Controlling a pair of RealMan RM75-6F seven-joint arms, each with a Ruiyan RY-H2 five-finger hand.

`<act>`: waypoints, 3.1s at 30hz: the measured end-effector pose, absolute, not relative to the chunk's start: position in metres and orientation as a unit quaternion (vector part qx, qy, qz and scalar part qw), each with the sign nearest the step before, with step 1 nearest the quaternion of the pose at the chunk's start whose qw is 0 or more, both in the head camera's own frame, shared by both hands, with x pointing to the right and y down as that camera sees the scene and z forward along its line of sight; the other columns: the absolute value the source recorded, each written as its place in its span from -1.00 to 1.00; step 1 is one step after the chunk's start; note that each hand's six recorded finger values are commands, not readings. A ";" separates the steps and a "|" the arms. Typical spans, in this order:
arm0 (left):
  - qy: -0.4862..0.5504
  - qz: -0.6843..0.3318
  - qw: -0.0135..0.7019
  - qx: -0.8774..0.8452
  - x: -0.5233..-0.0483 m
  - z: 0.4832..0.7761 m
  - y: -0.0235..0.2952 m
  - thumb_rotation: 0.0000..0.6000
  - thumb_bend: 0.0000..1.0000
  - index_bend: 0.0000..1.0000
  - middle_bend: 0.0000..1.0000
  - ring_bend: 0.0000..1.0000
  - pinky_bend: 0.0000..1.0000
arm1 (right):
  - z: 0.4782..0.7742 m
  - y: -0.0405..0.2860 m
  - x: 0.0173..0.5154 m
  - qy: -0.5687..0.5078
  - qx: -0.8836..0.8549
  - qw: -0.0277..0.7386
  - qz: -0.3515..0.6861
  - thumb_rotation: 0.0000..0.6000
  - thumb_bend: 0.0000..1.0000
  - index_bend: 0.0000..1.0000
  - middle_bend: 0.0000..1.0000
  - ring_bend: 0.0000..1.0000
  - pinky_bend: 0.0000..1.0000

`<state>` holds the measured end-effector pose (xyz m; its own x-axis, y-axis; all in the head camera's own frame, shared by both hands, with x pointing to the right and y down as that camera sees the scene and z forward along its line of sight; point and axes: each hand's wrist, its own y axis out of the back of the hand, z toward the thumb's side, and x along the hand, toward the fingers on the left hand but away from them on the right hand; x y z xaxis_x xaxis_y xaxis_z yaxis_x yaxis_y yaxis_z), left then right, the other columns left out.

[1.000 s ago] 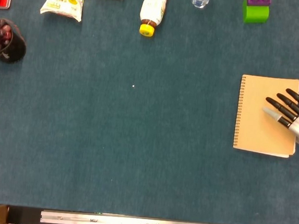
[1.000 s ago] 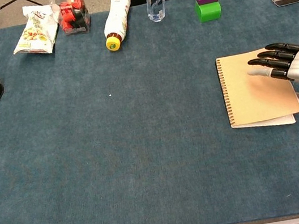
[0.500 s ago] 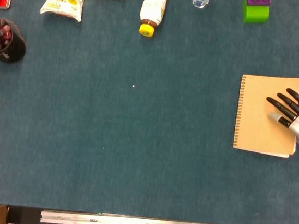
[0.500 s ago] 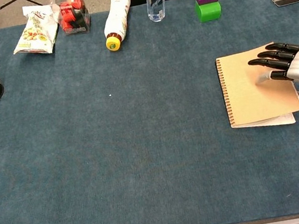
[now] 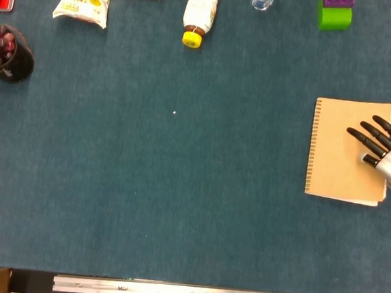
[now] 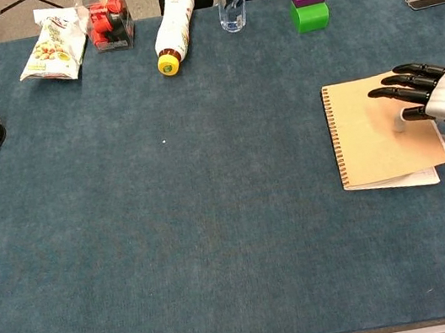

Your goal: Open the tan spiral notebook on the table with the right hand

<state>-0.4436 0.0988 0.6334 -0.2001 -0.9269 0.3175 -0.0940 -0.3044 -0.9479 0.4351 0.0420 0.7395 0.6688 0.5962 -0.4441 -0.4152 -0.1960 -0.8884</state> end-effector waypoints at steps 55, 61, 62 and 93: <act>0.482 -0.603 0.333 -0.541 -0.443 0.633 0.100 1.00 -0.52 -0.05 -0.39 -0.51 -0.24 | 0.684 0.040 0.397 -0.034 -0.648 0.657 0.383 1.00 -0.15 0.39 -0.61 -0.96 -0.88; 0.483 -0.602 0.331 -0.542 -0.443 0.632 0.100 1.00 -0.52 -0.05 -0.39 -0.51 -0.24 | 0.688 0.038 0.392 -0.035 -0.652 0.658 0.375 1.00 -0.16 0.37 -0.61 -0.96 -0.88; 0.483 -0.602 0.331 -0.543 -0.443 0.632 0.100 1.00 -0.52 -0.05 -0.39 -0.51 -0.24 | 0.688 0.038 0.391 -0.036 -0.652 0.659 0.373 1.00 -0.16 0.32 -0.61 -0.96 -0.88; 0.484 -0.598 0.328 -0.548 -0.442 0.631 0.100 1.00 -0.52 -0.05 -0.39 -0.51 -0.24 | 0.700 0.015 0.340 -0.144 -0.625 0.707 0.300 1.00 -0.42 -1.00 -0.61 -0.96 -0.88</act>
<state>-0.4424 0.1004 0.6314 -0.1837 -0.9227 0.3390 -0.1382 -0.3172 -0.9382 0.3397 0.0147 0.7004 0.7792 0.6029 -0.1712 -0.2440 0.0403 -0.9689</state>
